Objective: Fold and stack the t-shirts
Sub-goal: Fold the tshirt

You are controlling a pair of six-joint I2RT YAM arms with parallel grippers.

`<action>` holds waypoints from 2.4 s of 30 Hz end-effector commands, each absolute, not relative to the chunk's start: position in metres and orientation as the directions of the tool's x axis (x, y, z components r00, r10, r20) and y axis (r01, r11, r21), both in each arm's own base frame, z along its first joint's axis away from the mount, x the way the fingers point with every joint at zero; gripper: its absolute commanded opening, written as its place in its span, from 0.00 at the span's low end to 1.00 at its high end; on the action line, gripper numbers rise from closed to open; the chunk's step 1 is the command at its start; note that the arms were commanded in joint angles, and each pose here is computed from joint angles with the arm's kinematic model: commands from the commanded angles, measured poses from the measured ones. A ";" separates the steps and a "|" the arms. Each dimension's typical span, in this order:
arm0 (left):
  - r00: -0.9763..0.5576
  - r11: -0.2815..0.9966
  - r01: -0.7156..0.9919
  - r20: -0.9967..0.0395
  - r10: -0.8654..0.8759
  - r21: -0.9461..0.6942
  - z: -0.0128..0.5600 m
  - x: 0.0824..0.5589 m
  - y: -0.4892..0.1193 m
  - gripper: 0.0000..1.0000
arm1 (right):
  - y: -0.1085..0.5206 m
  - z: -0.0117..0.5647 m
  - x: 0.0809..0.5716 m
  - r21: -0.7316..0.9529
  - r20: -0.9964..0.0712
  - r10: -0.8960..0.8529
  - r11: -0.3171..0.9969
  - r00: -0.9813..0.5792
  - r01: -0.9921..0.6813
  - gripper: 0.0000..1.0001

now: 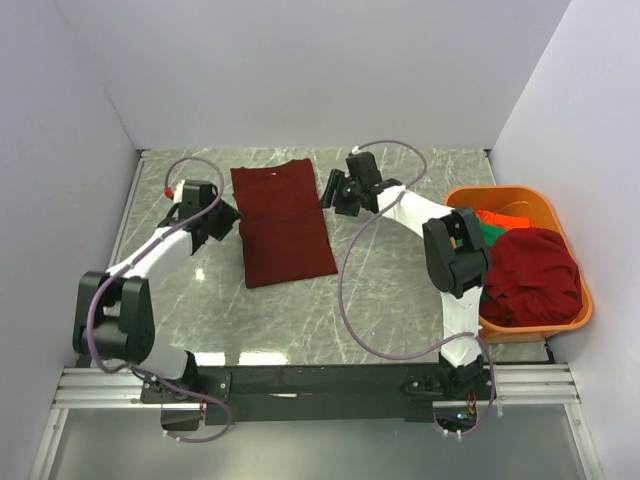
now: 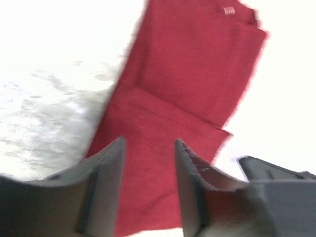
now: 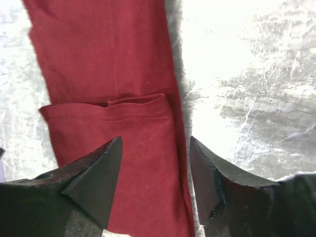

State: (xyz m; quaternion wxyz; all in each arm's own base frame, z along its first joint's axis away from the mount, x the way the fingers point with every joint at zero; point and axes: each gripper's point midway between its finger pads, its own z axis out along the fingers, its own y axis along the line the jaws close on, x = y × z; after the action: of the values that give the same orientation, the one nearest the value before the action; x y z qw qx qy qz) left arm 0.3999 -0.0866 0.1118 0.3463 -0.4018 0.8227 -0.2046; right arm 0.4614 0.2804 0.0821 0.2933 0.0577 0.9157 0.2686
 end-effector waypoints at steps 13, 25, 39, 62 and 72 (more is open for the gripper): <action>-0.605 0.630 -0.329 -0.355 -0.712 -0.703 0.110 0.443 -0.159 0.01 | 0.359 0.117 0.446 0.686 -0.529 0.164 0.660 -0.832 -0.306 0.43; -0.630 0.602 -0.425 -0.257 -0.733 -0.676 0.034 0.469 -0.153 0.01 | 0.345 0.049 0.474 0.726 -0.387 0.228 0.672 -0.893 -0.143 0.41; -0.650 0.602 -0.507 -0.185 -0.737 -0.616 -0.006 0.452 -0.156 0.01 | 0.324 0.015 0.457 0.695 -0.282 0.295 0.718 -0.913 0.018 0.40; -0.669 0.623 -0.490 -0.194 -0.717 -0.610 0.003 0.373 -0.159 0.01 | 0.285 0.007 0.378 0.695 -0.241 0.339 0.715 -0.910 0.082 0.38; -0.667 0.647 -0.472 -0.237 -0.706 -0.599 0.011 0.382 -0.150 0.01 | 0.281 0.020 0.364 0.723 -0.239 0.369 0.685 -0.898 0.089 0.38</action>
State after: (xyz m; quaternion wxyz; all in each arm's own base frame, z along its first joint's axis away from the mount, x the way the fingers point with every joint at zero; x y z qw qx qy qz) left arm 0.3921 -0.1723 0.0229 0.2353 -0.3331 0.8605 -0.3054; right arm 0.3748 0.2928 0.0287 0.1966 0.1132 0.8886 0.3987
